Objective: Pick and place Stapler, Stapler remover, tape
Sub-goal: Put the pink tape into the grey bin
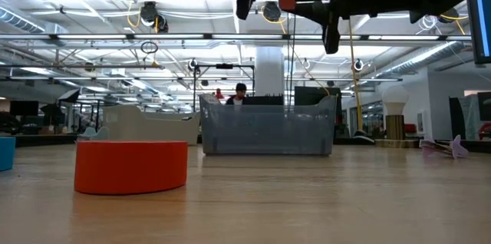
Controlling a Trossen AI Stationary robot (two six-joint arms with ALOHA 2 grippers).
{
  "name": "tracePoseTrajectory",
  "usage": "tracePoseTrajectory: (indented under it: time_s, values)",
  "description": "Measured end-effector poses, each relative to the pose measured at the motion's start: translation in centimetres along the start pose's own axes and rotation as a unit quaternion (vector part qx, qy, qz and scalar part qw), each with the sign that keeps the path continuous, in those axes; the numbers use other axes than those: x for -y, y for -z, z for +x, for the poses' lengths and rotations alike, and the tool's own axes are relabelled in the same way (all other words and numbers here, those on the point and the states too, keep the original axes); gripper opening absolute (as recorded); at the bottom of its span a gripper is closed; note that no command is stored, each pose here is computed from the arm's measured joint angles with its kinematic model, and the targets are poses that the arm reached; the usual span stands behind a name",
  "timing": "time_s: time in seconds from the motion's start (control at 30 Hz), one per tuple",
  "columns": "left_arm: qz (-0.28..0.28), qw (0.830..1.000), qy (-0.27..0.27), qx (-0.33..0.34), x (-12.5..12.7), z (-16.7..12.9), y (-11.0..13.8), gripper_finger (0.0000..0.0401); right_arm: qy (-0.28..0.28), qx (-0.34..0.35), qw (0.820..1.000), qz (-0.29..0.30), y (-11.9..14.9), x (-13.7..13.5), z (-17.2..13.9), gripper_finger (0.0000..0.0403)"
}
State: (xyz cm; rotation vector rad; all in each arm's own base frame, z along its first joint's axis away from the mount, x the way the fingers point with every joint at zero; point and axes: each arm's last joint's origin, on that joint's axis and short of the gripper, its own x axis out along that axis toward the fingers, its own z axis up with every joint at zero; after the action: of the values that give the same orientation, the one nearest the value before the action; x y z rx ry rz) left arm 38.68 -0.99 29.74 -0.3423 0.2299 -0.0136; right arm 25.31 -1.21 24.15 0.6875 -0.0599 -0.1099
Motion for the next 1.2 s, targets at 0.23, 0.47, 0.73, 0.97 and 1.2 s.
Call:
tracePoseTrajectory:
  time_s: [0.23, 0.47, 0.73, 0.97, 1.2]
  values:
    - [-0.010, 0.998, 0.027, -0.049, -0.4, -0.2, 0.5, 0.0036, -0.011, -0.024, 1.000, -0.003, 0.1, 0.0, -0.1, 0.0074]
    - [-0.004, 0.983, -0.018, -0.182, -1.3, -1.9, 2.2, 0.0036, -0.078, -0.161, 0.984, 0.009, 1.1, 0.3, -0.5, 0.0116]
    - [0.059, 0.929, -0.252, -0.265, -4.3, -6.5, 1.8, 0.0036, -0.081, -0.233, 0.968, 0.035, 1.8, 0.6, -1.3, 0.0116]
    - [0.058, 0.853, -0.419, -0.306, -10.9, -9.8, 0.6, 0.0036, -0.095, -0.218, 0.971, 0.029, 1.1, 0.1, -1.8, 0.0113]
    - [-0.004, 0.838, -0.435, -0.330, -18.8, -11.9, 0.1, 0.0036, -0.108, -0.185, 0.977, 0.014, -0.1, -0.7, -2.6, 0.0109]
